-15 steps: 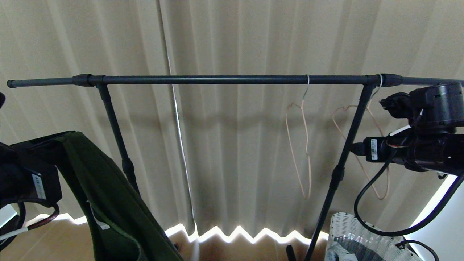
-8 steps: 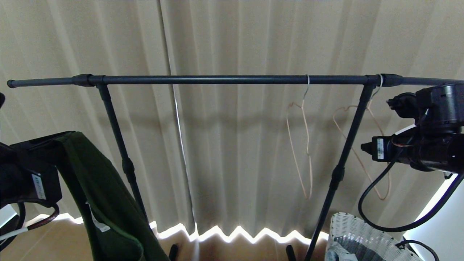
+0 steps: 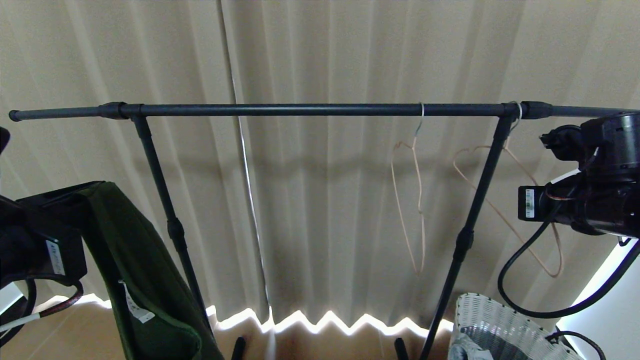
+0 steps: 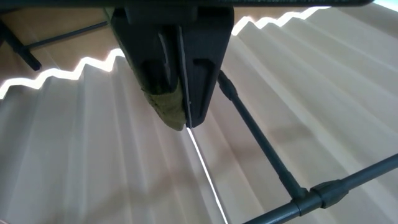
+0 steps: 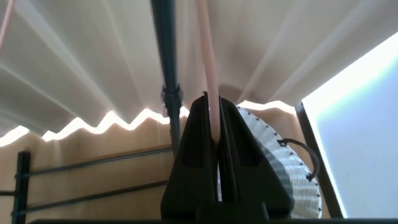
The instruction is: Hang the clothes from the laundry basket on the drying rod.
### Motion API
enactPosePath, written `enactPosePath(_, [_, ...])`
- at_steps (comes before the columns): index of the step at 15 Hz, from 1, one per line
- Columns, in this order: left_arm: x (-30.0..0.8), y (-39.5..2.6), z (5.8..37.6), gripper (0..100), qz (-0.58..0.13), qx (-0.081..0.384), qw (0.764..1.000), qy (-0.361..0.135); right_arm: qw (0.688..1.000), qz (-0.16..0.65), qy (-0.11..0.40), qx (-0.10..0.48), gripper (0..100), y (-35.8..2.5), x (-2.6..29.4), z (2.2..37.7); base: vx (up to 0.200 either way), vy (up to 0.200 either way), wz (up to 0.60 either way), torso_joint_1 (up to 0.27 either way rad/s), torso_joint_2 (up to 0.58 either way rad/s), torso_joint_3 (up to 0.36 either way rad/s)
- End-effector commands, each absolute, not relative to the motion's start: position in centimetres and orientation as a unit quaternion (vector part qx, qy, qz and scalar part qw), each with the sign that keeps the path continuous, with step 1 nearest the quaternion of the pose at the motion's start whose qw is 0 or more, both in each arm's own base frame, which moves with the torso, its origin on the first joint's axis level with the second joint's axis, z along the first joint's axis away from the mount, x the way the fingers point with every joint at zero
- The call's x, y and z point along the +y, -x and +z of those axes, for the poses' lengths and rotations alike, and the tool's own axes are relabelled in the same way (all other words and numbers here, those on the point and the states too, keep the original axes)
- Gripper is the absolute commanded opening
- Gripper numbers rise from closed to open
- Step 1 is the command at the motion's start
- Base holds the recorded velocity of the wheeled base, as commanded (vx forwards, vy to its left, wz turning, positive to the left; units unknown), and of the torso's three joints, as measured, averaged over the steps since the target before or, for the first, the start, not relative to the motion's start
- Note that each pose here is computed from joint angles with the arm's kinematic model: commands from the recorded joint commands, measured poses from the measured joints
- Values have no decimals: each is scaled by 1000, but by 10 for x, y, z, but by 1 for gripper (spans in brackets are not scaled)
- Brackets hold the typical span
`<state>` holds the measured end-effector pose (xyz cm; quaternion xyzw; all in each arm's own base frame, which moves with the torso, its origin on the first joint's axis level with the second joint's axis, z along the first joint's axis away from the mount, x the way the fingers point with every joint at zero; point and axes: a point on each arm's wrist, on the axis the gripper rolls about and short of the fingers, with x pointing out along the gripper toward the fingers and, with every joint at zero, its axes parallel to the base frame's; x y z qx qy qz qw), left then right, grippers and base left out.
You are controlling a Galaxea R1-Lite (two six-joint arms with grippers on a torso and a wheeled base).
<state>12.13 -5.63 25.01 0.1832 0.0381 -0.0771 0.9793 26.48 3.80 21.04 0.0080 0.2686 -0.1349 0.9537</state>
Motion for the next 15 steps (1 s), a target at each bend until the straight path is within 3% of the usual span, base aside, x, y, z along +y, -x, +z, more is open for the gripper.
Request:
enactPosePath(1, [-57, -122, 250, 0, -77, 39, 979, -185, 955, -142, -11, 260, 0, -262, 35, 214, 0, 0, 0, 0, 0, 0])
enactPosePath(7, [-56, -121, 248, 0, -78, 41, 978, -191, 967, -148, -10, 208, 0, -241, 28, 237, 0, 0, 0, 0, 0, 0])
enactPosePath(15, [-57, -122, 243, 0, -78, 42, 976, -201, 971, -143, -3, 194, 0, -201, 22, 239, -25, 0, 0, 0, 2, 0])
